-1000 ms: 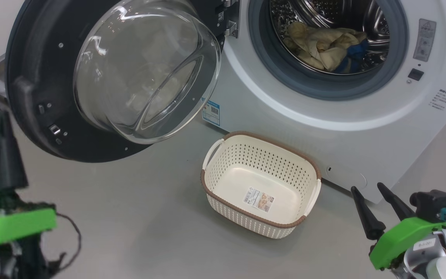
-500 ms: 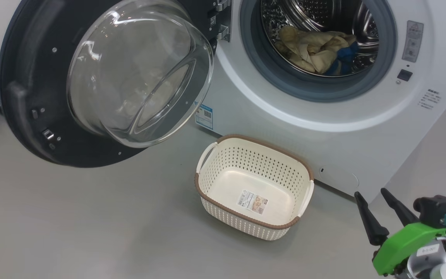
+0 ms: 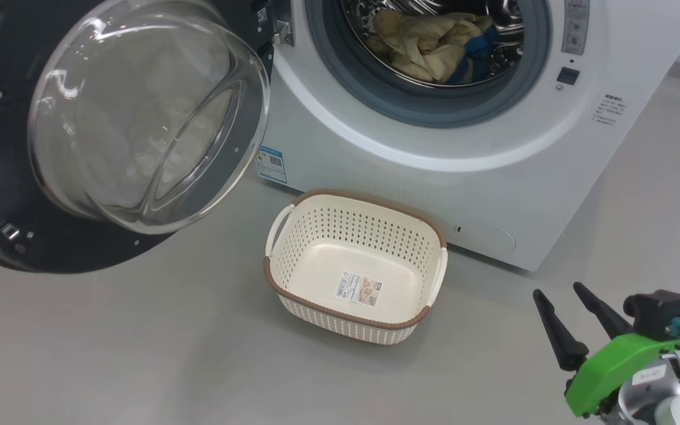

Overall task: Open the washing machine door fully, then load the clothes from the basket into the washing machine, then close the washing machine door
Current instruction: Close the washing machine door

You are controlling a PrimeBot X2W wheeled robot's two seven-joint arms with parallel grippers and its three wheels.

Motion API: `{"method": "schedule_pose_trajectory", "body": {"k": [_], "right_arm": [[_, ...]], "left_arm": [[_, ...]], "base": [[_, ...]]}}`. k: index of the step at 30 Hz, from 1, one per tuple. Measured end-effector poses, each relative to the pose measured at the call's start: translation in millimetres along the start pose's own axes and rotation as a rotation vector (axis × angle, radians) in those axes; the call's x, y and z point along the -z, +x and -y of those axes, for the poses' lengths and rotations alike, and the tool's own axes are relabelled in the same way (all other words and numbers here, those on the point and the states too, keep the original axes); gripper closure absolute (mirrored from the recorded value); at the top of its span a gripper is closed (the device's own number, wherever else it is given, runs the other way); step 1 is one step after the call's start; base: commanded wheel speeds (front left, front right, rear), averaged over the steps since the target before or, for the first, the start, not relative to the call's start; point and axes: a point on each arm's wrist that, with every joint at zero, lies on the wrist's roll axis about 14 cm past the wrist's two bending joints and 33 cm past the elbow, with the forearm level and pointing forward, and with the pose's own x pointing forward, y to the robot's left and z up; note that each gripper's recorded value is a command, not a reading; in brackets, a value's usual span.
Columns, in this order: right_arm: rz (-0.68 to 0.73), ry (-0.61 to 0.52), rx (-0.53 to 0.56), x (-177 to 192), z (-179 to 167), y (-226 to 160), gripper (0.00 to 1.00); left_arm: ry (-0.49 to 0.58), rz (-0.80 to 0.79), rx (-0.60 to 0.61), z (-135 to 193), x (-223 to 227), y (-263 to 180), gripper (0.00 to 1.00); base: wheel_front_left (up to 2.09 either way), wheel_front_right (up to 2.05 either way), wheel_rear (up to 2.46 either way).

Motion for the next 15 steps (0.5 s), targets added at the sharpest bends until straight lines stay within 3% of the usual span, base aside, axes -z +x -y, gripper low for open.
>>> {"method": "schedule_pose_trajectory", "body": {"k": [15], "right_arm": [[-0.031, 0.018, 0.064, 7, 31, -3, 0.00]], "left_arm": [[0.006, -0.035, -0.093, -43, 32, 31, 1.00]], "base": [[0.00, 0.00, 0.00]]}}
